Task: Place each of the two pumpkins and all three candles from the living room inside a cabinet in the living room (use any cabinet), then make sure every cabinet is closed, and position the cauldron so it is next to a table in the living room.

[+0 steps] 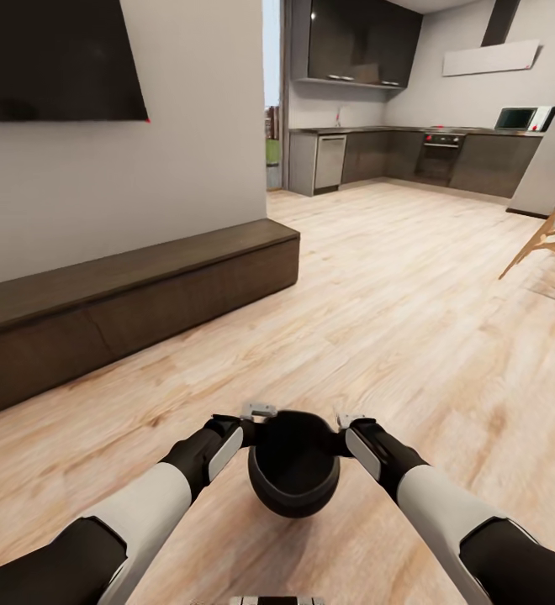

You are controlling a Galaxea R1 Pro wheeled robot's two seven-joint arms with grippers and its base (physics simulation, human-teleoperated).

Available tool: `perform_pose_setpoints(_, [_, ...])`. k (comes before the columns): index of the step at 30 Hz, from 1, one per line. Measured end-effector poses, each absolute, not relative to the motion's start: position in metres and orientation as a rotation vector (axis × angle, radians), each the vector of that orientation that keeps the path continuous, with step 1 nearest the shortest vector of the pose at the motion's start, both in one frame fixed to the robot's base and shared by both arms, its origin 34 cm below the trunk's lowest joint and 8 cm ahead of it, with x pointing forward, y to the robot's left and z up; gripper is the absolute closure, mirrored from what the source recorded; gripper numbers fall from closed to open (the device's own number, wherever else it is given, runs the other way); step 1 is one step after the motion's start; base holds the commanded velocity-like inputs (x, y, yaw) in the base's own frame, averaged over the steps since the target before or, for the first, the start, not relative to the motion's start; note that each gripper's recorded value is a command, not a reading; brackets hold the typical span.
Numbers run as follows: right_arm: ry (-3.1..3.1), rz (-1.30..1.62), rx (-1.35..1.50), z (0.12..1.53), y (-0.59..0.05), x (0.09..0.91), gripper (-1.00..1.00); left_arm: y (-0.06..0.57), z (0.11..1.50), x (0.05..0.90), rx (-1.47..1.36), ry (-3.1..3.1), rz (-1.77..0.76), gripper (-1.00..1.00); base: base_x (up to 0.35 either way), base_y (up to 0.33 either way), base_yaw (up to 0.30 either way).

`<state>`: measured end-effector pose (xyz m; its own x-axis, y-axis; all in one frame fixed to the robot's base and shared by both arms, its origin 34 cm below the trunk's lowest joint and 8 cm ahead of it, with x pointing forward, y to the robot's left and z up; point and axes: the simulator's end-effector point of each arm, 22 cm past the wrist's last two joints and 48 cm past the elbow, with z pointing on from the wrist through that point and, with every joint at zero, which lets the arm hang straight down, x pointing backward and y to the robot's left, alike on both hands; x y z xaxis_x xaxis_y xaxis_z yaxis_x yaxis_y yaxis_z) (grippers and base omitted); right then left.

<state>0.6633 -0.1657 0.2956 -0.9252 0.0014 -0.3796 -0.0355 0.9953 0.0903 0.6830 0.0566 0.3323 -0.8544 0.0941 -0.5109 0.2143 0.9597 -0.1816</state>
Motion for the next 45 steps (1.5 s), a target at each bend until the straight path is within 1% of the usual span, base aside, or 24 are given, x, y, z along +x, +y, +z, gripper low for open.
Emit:
perform_pose_setpoints(15, [2.722,0.134,-0.018,0.2981,-0.1654,0.6689,-1.00,0.0592,0.3318,0.6834,0.216,2.593,-0.310,-1.00,0.009,0.000,-0.027])
perform_pose_setpoints(24, [2.718,0.135,-0.018,0.2983,-0.1654,0.6694,-1.00,0.0600,0.3318,0.6836,0.215,2.593,-0.307,-1.00,0.169,0.128,0.000])
perform_pose_setpoints(39, [2.721,0.133,-0.016,0.2972,-0.1659,0.6684,-1.00,0.0597,0.3316,0.6835,0.216,2.593,-0.308,-1.00,0.006,0.005,0.000])
perform_pose_setpoints(45, [2.720,0.134,-0.015,0.2985,-0.1660,0.6688,-1.00,0.0587,0.3332,0.6838,0.217,2.590,-0.309,-1.00,0.000,0.000,-0.142])
